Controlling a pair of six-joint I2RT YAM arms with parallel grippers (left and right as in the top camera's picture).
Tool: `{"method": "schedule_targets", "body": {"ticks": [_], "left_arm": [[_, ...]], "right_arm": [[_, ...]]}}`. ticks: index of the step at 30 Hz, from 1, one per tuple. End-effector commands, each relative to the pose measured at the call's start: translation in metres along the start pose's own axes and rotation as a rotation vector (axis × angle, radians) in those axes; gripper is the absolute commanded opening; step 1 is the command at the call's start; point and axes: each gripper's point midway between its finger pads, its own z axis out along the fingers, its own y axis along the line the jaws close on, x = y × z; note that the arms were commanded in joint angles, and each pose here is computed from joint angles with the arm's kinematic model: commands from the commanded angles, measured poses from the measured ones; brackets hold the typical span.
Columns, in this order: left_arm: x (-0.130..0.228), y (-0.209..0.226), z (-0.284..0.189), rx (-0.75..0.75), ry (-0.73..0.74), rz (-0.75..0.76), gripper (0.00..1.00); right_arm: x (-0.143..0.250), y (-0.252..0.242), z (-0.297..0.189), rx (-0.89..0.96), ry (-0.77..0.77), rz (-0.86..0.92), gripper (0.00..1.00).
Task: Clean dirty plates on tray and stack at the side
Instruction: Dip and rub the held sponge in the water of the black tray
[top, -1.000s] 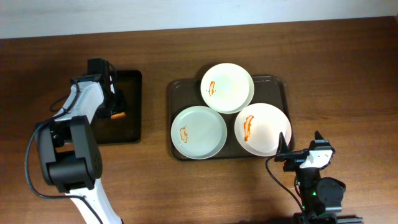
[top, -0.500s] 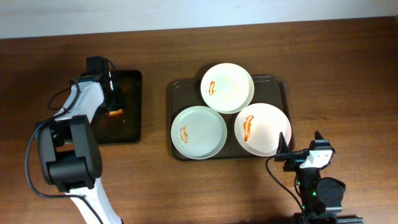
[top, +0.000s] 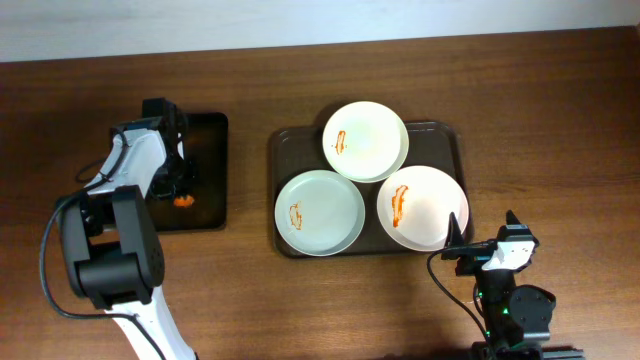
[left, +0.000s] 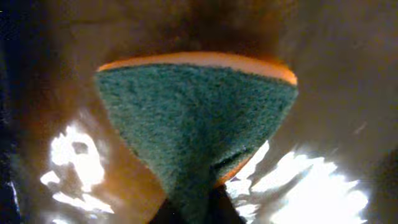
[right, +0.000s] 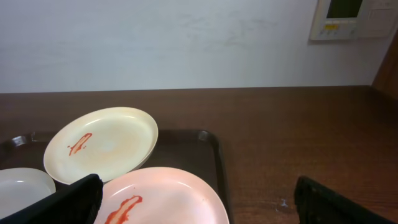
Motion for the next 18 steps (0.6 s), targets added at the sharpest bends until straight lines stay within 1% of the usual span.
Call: {"method": "schedule_targets", "body": {"ticks": [1, 2, 3, 4, 7, 9, 10, 11, 12, 13, 14, 16, 17, 18], "left_arm": [[0.008, -0.009, 0.007, 0.062, 0.043, 0.0, 0.54], [0.004, -0.01, 0.007, 0.064, 0.028, -0.001, 0.65], [-0.002, -0.01, 0.007, 0.065, 0.004, -0.003, 0.73], [-0.007, -0.01, 0.007, 0.063, -0.02, -0.004, 0.75], [-0.023, -0.003, 0.006, 0.021, -0.085, -0.009, 0.75], [-0.032, 0.001, 0.005, -0.008, -0.123, 0.037, 0.74], [-0.036, 0.001, 0.005, -0.011, -0.14, 0.077, 0.69], [-0.039, 0.0, 0.004, -0.011, -0.152, 0.097, 0.58], [-0.043, 0.0, 0.004, -0.01, -0.166, 0.095, 0.52], [-0.044, -0.001, 0.005, -0.008, -0.174, 0.095, 0.52], [-0.045, -0.001, 0.006, -0.004, -0.178, 0.095, 0.5], [-0.042, -0.001, 0.01, -0.006, -0.168, 0.096, 0.3], [-0.041, -0.001, 0.012, -0.006, -0.163, 0.096, 0.09], [-0.039, -0.001, 0.013, -0.007, -0.159, 0.096, 0.0]], "right_arm": [[0.002, 0.0, 0.0, 0.002, 0.004, 0.0, 0.98], [0.002, 0.0, 0.0, 0.002, 0.004, 0.0, 0.98], [0.002, 0.0, 0.0, 0.002, 0.004, 0.0, 0.98], [0.002, 0.0, 0.0, 0.002, 0.004, 0.0, 0.98], [0.002, 0.0, 0.0, 0.002, 0.004, 0.0, 0.98], [0.002, 0.0, 0.0, 0.002, 0.004, 0.0, 0.98], [0.002, 0.0, 0.0, 0.002, 0.004, 0.0, 0.98], [0.002, 0.0, 0.0, 0.002, 0.004, 0.0, 0.98], [0.002, 0.0, 0.0, 0.002, 0.004, 0.0, 0.98], [0.002, 0.0, 0.0, 0.002, 0.004, 0.0, 0.98], [0.002, 0.0, 0.0, 0.002, 0.004, 0.0, 0.98], [0.002, 0.0, 0.0, 0.002, 0.004, 0.0, 0.98], [0.002, 0.0, 0.0, 0.002, 0.004, 0.0, 0.98], [0.002, 0.0, 0.0, 0.002, 0.004, 0.0, 0.98]]}}
